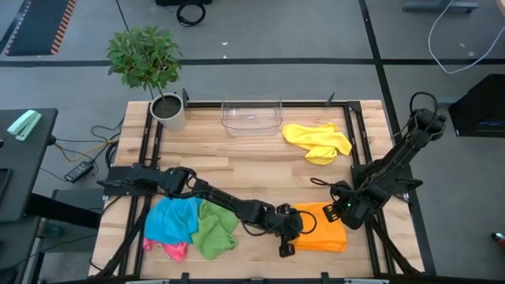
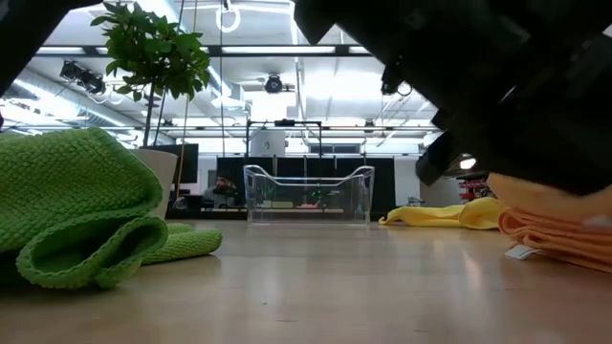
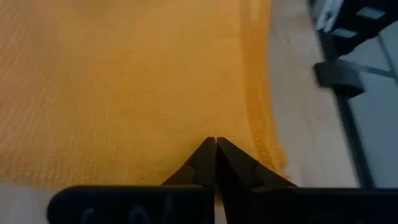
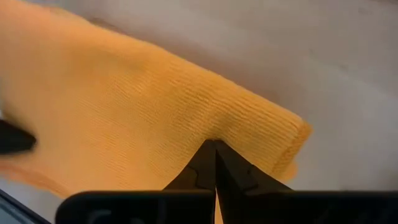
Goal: Fold microfiber towels
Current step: Stack the orange towel on the bottom orange towel
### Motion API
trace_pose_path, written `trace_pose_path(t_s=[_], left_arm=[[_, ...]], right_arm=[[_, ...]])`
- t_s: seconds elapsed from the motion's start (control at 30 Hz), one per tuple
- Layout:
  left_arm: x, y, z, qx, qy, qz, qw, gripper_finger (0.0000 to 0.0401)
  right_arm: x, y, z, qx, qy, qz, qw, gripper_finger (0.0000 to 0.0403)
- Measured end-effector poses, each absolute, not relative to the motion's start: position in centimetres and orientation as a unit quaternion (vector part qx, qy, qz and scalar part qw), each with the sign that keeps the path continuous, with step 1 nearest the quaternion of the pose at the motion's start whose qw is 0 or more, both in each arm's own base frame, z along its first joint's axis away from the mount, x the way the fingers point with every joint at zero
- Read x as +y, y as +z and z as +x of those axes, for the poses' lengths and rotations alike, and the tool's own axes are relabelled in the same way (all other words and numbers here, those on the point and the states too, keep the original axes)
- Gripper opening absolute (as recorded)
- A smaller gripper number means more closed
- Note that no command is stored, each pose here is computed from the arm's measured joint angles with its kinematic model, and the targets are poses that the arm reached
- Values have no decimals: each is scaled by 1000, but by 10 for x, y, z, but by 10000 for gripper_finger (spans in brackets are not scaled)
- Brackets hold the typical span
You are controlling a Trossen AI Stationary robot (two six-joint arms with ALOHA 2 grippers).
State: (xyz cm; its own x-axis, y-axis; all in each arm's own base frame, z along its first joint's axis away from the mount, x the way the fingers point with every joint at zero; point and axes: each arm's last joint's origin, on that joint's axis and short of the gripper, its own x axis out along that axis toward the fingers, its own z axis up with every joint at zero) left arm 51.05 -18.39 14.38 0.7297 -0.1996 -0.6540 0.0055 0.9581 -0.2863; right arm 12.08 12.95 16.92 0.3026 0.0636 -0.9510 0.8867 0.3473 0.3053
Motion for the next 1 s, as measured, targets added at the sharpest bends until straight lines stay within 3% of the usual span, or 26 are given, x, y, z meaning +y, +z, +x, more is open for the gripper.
trace_pose_path(t_s=[0.17,0.43,0.63,0.77,1.0], left_arm=[[-184,139,505,395,-43,-135,908,33],[-185,148,506,380,-43,-152,911,8],[-185,179,510,312,-65,-166,933,21],[-188,174,507,332,-67,-160,927,34],[-196,161,506,344,-85,-123,927,16]], right_arm=[[128,160,117,515,-321,485,630,4],[128,162,114,547,-329,472,608,4],[133,193,118,544,-336,457,618,3],[157,210,127,512,-271,500,644,3],[194,175,129,541,-295,471,632,3]])
